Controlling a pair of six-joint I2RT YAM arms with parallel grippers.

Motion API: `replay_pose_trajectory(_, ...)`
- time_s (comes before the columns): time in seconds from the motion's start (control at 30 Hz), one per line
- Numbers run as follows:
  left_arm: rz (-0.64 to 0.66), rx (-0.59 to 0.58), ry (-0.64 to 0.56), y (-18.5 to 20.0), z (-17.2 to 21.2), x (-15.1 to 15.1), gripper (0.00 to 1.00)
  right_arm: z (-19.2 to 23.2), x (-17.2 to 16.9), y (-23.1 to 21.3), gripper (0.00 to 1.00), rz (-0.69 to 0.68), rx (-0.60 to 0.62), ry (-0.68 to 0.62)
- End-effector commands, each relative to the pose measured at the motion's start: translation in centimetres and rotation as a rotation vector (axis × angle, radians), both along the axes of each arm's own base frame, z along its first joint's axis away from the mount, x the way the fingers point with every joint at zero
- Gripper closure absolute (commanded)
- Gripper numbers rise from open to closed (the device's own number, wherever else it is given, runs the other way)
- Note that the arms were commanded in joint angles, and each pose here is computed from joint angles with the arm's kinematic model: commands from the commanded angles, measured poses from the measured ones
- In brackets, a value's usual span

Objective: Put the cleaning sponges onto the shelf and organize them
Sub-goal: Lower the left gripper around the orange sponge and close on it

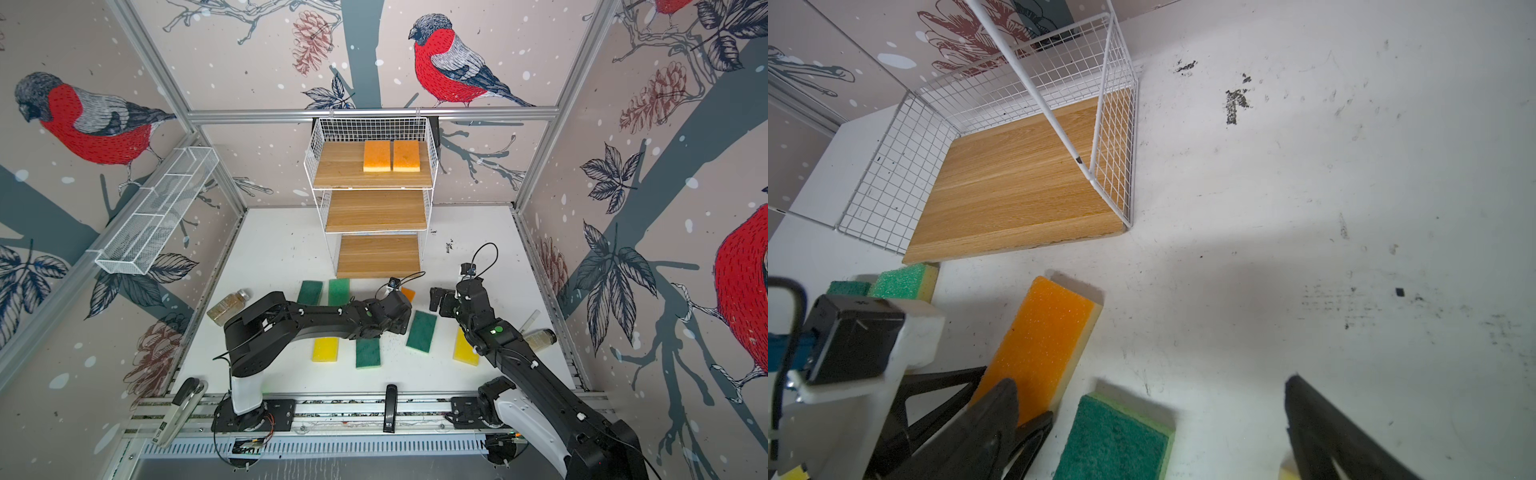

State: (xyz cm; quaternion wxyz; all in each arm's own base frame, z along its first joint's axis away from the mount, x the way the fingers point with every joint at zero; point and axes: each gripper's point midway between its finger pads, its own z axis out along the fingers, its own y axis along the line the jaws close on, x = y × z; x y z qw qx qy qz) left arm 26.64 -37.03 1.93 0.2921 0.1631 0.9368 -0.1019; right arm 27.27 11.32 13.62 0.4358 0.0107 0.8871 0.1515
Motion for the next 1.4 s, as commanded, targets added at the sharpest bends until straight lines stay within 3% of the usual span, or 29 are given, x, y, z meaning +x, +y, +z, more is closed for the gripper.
replay_pose_trajectory(0.0, -0.015, 0.039, 0.089, 0.7, -1.8, -1.4, 0.15, 0.3, 0.1, -0.3, 0.00, -0.018, -0.005, -0.013)
replay_pose_trajectory(0.9, -0.009, 0.145, 0.126, 2.6, -2.7, -3.6, 0.21, -0.1, -0.2, -0.3, 0.00, -0.012, 0.006, -0.007)
replay_pose_trajectory(1.23, -0.024, 0.152, 0.132, 2.4, -3.4, -3.6, 0.31, -0.7, -0.3, -0.3, 0.00, -0.012, 0.008, -0.003)
replay_pose_trajectory(1.37, -0.041, 0.147, 0.124, 2.1, -2.9, -3.5, 0.42, -0.3, -0.3, -0.3, 0.00, -0.014, 0.010, -0.009)
